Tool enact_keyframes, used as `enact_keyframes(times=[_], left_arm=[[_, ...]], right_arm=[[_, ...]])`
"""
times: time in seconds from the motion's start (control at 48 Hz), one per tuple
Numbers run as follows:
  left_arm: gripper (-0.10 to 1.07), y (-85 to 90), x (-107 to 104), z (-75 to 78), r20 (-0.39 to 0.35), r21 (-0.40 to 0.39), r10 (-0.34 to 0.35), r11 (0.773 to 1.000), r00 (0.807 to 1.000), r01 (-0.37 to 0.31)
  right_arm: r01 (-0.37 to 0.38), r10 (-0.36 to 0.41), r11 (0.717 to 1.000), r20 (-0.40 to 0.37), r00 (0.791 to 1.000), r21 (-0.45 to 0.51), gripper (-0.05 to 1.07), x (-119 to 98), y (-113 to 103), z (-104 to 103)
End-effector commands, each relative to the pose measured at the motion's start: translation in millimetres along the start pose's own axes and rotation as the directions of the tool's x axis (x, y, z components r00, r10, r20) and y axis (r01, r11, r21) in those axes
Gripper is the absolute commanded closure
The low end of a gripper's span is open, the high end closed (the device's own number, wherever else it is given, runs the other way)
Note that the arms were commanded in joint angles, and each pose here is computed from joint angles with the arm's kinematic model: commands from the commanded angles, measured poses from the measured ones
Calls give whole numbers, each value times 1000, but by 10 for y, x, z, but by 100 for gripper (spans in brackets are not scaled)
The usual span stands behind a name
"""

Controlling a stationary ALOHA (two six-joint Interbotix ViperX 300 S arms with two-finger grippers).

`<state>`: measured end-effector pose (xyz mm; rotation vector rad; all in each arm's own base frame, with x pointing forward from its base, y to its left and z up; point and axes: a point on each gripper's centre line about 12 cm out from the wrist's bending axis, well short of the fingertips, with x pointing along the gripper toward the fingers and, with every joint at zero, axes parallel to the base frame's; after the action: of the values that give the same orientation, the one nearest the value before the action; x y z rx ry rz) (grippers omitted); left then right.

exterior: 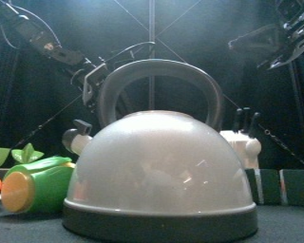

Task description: Put pot lid on plate

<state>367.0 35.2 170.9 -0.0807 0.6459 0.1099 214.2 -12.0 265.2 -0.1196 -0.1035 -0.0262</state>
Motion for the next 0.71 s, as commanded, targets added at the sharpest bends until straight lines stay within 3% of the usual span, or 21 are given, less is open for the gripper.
enact_keyframes(times=[0.0, 0.292, 0.688], left_arm=[[22, -12, 29, 131, 35, -2, -2, 1000, 999, 2], [15, -35, 91, 120, 26, -2, -7, 1000, 1000, 7], [14, -39, -122, 279, 111, -17, -9, 1000, 994, 11]], right_arm=[[5, -5, 1000, 16, 1000, 0, 101, 19, -13, 43], [4, -4, 1000, 16, 1000, -1, 101, 19, -13, 43], [26, -26, 1000, 12, 1000, 0, 101, 27, -61, 39]])
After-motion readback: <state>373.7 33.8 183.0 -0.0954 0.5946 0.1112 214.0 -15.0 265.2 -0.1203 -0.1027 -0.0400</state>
